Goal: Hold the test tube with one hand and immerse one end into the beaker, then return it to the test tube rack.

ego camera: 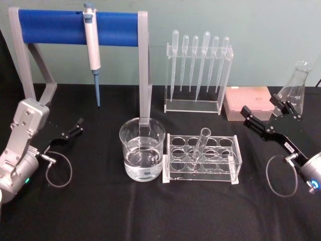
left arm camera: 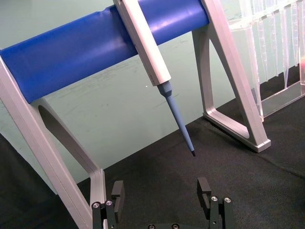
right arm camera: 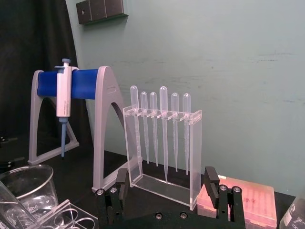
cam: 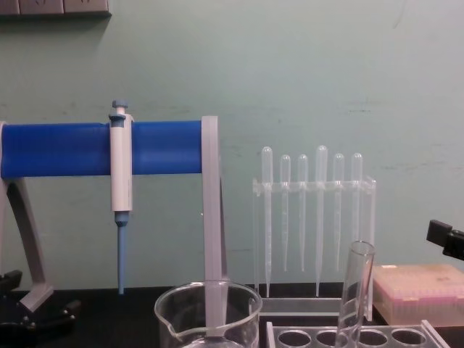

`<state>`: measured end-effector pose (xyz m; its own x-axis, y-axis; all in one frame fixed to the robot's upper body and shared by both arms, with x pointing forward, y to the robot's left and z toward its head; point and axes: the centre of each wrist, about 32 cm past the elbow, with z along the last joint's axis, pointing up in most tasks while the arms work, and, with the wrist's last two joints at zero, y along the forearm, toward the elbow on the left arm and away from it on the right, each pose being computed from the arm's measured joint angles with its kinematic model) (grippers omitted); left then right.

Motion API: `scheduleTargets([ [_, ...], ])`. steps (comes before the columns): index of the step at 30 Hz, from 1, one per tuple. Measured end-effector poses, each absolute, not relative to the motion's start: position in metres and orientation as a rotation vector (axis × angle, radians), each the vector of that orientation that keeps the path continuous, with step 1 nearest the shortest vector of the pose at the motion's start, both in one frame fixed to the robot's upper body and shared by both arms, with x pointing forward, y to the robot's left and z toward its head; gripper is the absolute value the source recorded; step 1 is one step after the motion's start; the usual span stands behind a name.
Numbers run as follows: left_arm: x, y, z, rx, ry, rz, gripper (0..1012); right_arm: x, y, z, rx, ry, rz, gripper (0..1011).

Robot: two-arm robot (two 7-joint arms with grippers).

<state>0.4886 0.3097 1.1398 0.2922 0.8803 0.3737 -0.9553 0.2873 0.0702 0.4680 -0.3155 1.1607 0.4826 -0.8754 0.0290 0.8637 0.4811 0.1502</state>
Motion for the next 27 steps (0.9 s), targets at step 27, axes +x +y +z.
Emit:
scheduleTargets([
  [27, 0.4886, 0.3097, 1.1398, 0.304, -0.285, 1.248, 1000, 0.4676, -0.315, 1.161, 0.123, -0.109, -1.067, 1004],
])
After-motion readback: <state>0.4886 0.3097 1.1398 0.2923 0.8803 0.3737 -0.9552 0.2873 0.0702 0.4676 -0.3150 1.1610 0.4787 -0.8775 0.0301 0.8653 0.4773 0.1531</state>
